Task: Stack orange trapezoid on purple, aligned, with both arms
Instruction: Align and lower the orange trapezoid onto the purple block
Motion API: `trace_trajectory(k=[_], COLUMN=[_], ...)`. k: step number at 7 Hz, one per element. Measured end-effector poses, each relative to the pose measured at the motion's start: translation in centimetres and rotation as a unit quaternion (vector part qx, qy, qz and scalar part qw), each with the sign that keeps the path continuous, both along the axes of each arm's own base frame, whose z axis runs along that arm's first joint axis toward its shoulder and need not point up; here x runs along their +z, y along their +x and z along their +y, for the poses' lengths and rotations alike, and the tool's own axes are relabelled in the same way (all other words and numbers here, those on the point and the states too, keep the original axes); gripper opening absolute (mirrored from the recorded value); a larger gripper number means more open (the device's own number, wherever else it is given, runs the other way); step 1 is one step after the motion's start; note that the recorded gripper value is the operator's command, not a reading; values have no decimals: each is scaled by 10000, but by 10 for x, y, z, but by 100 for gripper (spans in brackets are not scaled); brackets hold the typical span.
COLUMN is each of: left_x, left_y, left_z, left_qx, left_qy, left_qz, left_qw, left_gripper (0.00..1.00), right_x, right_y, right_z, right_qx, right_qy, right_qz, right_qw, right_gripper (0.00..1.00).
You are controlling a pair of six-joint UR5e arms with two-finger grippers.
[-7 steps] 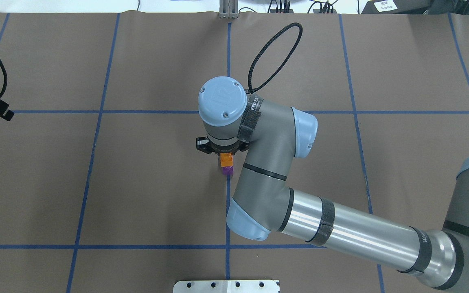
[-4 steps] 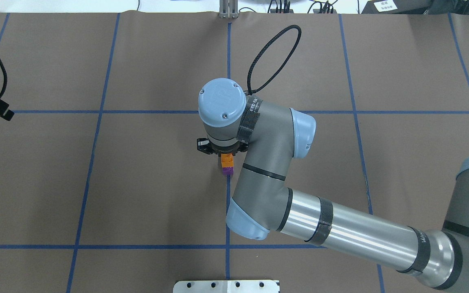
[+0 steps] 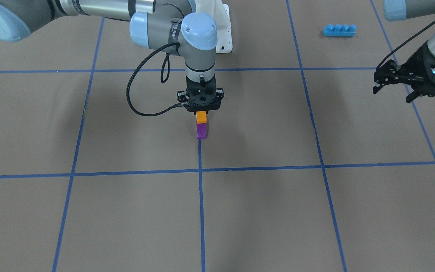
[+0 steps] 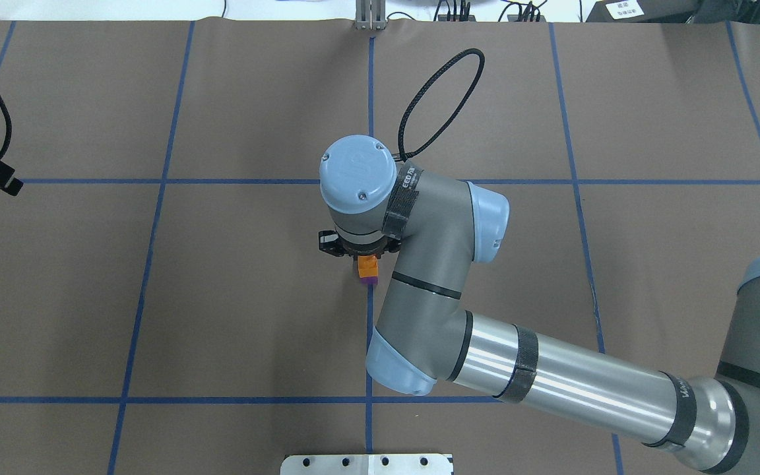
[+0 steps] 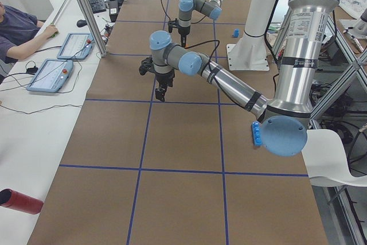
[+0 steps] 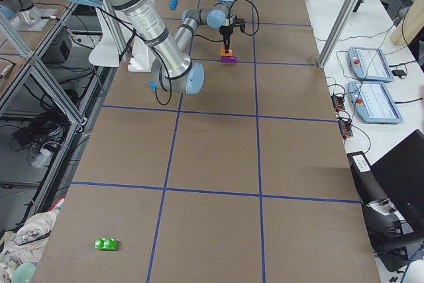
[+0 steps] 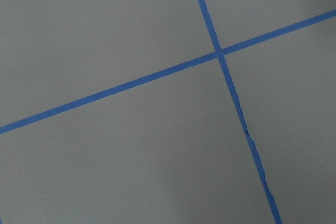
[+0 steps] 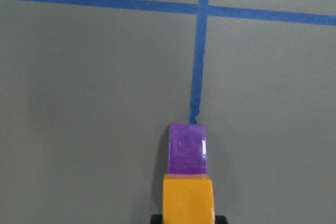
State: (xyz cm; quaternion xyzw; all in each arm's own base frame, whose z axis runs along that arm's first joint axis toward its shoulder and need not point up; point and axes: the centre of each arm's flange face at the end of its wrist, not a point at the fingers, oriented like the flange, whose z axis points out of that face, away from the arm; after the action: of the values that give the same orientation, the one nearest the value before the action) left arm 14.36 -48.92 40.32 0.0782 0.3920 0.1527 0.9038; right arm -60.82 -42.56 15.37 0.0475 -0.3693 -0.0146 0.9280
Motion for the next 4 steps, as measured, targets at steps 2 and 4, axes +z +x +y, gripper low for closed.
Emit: trace_trajectory(k=[2, 4], left_x=[0, 0], left_y=[0, 0], left_z=[0, 0], left_qx=[-2, -2], left_qy=[-1, 1], left_qz=[0, 1], left_qw=[10000, 10000], left_gripper=[100, 100], right_x=[6, 13], right_y=[-4, -13], right_z=[-1, -6], right_qx=[2, 22], right_qy=[-8, 54], right_qz=[61, -11], right_qw=[10000, 10000], right_gripper=[0, 0])
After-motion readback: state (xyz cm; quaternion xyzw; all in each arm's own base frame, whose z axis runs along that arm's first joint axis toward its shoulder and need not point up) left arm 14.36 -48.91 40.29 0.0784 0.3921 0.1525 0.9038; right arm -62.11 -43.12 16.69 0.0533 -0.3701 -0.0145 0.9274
